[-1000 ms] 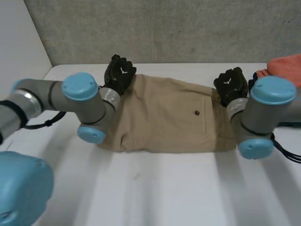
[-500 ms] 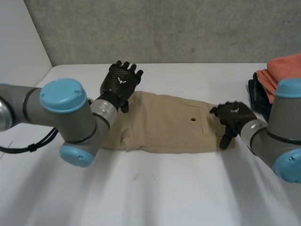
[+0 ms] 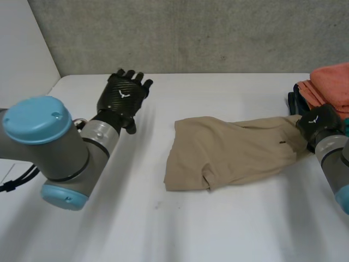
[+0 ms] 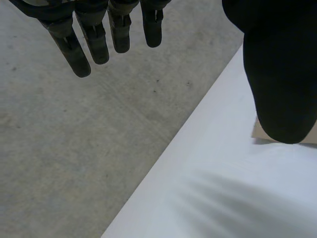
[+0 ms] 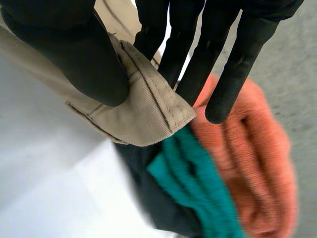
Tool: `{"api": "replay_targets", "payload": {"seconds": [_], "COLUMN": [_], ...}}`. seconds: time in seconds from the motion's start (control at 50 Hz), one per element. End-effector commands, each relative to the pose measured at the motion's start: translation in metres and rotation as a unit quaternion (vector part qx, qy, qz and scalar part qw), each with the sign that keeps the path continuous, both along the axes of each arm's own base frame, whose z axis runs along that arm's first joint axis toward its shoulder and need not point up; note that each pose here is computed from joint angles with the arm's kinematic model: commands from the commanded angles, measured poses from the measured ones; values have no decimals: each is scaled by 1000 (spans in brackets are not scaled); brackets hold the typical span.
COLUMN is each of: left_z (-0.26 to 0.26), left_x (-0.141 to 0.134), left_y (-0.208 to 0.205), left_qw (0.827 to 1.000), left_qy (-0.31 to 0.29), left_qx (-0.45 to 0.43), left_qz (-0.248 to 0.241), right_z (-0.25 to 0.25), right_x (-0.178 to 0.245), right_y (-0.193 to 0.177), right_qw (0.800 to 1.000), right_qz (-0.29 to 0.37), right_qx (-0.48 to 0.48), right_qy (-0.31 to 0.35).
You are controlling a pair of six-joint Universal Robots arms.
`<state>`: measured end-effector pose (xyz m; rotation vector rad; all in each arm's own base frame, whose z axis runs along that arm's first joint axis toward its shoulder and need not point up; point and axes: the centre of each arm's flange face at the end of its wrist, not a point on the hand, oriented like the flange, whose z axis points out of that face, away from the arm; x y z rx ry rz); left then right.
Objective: Fold the laundry.
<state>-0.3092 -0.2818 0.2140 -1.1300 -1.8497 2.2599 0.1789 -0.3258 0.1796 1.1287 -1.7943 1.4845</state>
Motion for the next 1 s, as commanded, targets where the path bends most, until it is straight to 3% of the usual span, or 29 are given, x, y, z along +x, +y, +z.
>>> {"api": "replay_targets", "payload": {"seconds": [0.02, 0.12, 0.22, 0.3, 0.36, 0.42, 0.5, 0.52, 0.58, 0.6, 0.7, 0.82, 1.0], "left_z": [9, 17, 22, 24, 29, 42, 66, 69, 75, 73, 55, -7, -91], "left_x": [11, 13, 14, 12, 10, 5, -6, -9, -21, -28, -57, -91, -79], "left_y": [3, 7, 10, 11, 10, 7, 6, 6, 8, 7, 15, 26, 17], "left_qw": [1000, 1000, 999, 999, 998, 997, 993, 992, 988, 985, 979, 975, 968], "left_qy": [7, 25, 43, 53, 60, 77, 116, 124, 153, 166, 170, 114, 1], "left_qx": [-3, -1, 2, 5, -1, -14, -26, -22, 2, 21, 82, 170, 251], "left_qz": [11, 11, 9, 5, 4, -2, -16, -20, -39, -49, -80, -89, 16], "right_z": [28, 36, -8, -35, -33, -14, 48, 67, 83, 87, 75, 40, -28], "right_x": [65, 138, 188, 196, 194, 192, 176, 167, 147, 128, 82, 95, 109], "right_y": [16, 67, 127, 142, 140, 140, 132, 127, 109, 92, 47, 23, 7], "right_qw": [991, 956, 903, 892, 898, 907, 908, 898, 881, 878, 895, 896, 889], "right_qz": [103, 260, 419, 448, 436, 416, 364, 341, 291, 247, 135, 121, 149], "right_qx": [-81, -131, -90, -59, -54, -52, -51, -35, -1, 21, 79, 147, 241], "right_qy": [-12, -40, -27, 2, 1, -43, -203, -277, -374, -410, -417, -401, -361]}}
